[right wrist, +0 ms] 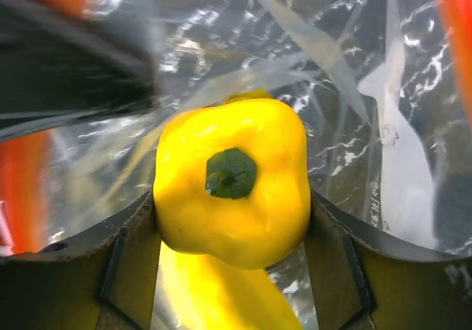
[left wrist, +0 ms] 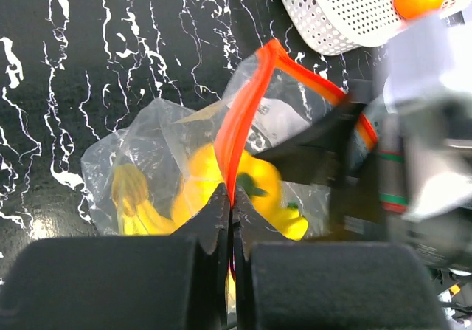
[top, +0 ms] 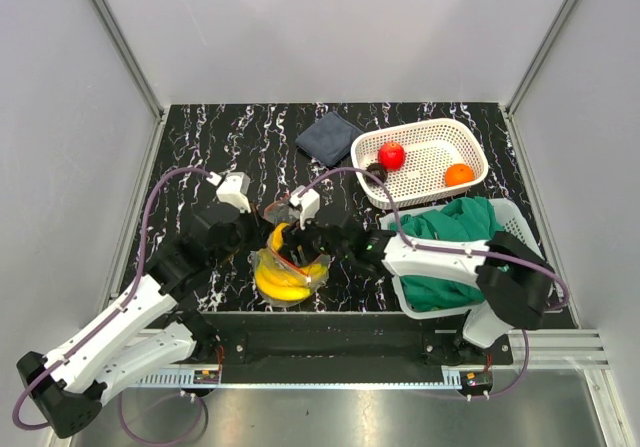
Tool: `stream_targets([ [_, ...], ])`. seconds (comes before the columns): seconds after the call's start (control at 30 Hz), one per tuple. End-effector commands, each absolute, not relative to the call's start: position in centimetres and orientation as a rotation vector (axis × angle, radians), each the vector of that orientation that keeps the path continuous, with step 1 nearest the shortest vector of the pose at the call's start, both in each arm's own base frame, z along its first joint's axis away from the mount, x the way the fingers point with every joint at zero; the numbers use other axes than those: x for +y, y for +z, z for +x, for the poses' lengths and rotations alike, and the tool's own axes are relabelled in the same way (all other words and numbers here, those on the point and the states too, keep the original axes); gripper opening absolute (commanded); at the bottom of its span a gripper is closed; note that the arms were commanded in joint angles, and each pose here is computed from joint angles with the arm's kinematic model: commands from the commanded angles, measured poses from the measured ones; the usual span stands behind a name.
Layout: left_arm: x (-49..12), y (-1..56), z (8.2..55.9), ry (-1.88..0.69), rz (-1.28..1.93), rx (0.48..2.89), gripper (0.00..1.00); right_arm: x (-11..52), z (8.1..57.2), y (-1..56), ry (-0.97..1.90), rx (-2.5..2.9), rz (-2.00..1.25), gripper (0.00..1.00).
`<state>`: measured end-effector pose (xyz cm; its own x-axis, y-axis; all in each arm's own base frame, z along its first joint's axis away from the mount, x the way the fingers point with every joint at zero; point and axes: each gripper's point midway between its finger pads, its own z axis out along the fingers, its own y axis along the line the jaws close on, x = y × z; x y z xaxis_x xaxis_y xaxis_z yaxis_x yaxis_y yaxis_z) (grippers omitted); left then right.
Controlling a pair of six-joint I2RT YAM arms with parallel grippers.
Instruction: Open the zip-top bag and remove the fake food
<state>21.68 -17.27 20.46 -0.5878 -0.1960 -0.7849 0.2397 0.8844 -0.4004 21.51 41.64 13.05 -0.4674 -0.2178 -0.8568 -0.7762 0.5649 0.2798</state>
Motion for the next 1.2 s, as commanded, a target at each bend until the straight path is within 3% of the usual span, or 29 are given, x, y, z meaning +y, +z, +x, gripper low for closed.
stream_targets([
  [0.0, -17.4, 22.8, 22.5, -0.620, 0.000, 2.035, 0.00, 41.3, 19.1, 16.8, 0.989, 1.939, -0.825, 0.08],
  [0.53, -16.4, 23.0, 21.6, -0.614, -0.017, 2.028, 0.00, 33.1, 22.8, 25.5, 0.702, 1.817, -0.657, 0.01],
  [0.73, -16.8, 22.9, 21.2, -0.649, -0.010, 2.037, 0.00, 25.3, 31.8, 25.9, 0.497, 1.876, -0.347, 0.00],
  [0.93, -17.0, 23.4, 20.9, -0.677, 0.002, 2.028, 0.00, 16.3, 41.3, 21.4, 0.214, 2.030, 0.007, 0.01],
  [1.07, -17.0, 23.8, 20.8, -0.685, 0.011, 2.022, 0.00, 13.8, 44.0, 17.3, 0.189, 2.150, 0.092, 0.15],
  [1.17, -17.2, 24.0, 20.7, -0.693, 0.019, 2.024, 0.00, 12.2, 44.9, 14.9, 0.130, 2.216, 0.121, 0.36],
])
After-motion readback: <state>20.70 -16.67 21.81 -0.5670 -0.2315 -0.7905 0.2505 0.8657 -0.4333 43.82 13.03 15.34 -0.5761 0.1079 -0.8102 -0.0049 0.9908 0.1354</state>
